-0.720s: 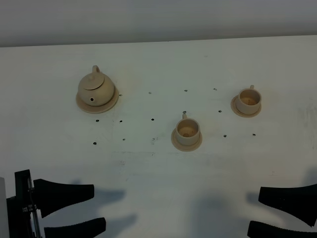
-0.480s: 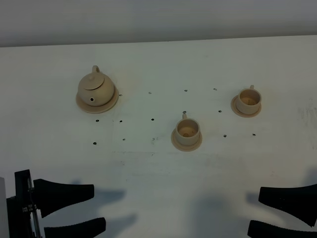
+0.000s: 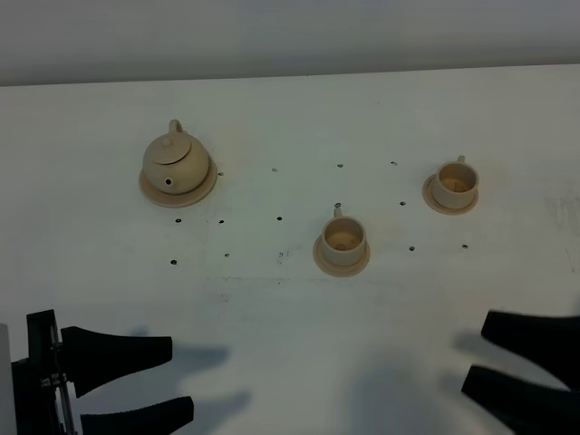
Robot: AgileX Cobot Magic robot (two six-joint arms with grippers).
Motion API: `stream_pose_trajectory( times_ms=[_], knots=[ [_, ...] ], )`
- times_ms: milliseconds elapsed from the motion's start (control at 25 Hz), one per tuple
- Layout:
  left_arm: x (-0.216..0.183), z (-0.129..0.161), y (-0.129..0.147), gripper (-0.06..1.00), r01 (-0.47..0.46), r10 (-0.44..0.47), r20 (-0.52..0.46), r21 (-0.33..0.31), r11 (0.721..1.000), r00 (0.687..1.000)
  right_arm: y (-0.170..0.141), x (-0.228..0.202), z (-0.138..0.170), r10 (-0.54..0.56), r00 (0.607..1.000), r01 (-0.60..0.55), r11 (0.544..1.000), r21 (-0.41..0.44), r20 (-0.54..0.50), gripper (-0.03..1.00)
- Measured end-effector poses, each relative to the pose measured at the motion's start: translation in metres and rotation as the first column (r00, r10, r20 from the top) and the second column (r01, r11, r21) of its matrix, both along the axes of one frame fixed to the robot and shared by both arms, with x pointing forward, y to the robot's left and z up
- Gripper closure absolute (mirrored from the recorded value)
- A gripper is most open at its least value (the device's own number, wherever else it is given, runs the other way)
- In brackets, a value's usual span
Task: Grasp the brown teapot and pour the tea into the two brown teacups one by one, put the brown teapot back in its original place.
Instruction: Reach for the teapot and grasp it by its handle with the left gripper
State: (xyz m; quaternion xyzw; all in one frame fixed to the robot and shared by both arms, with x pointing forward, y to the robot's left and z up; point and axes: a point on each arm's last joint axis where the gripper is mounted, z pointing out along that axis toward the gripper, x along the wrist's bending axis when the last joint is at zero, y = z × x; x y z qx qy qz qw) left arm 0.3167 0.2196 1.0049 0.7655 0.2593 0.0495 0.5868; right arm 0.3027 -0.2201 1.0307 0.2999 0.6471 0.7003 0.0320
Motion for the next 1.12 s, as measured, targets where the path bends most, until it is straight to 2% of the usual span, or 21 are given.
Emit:
stream_pose_trajectory(
  times_ms=[160,280,440,600,760,880,1000,1120],
  knots=[
    [0.000,0.000,0.000,0.37,-0.004,0.004,0.001,0.001,1.000,1.000,-0.002,0.006,0.022,-0.043,0.993,0.045,0.999,-0.014,0.111,0.44],
    [0.000,0.000,0.000,0.37,-0.005,0.005,0.001,0.000,1.000,1.000,-0.003,0.008,0.058,-0.066,0.974,0.082,0.995,-0.065,0.217,0.45],
    [0.000,0.000,0.000,0.37,-0.006,0.006,0.000,0.000,1.000,1.000,-0.010,0.010,0.103,-0.168,0.940,0.220,0.964,-0.151,0.296,0.48],
    [0.000,0.000,0.000,0.38,-0.005,0.005,0.001,0.002,1.000,1.000,-0.019,0.009,0.130,-0.266,0.900,0.361,0.899,-0.247,0.345,0.54],
    [0.000,-0.001,0.000,0.38,0.000,0.000,0.001,0.013,1.000,1.000,-0.028,0.013,0.128,-0.340,0.874,0.456,0.819,-0.348,0.347,0.63],
    [0.000,-0.001,0.000,0.38,0.000,0.000,0.001,0.014,1.000,1.000,-0.036,0.015,0.124,-0.404,0.848,0.521,0.755,-0.398,0.344,0.75],
    [0.000,-0.001,0.000,0.38,0.001,-0.001,0.001,0.015,1.000,1.000,-0.044,0.007,0.128,-0.456,0.791,0.606,0.675,-0.421,0.407,0.91],
    [-0.002,0.000,-0.001,0.38,0.028,-0.028,-0.004,0.003,1.000,1.000,-0.054,-0.008,0.143,-0.546,0.699,0.713,0.582,-0.391,0.462,0.97]
  ],
)
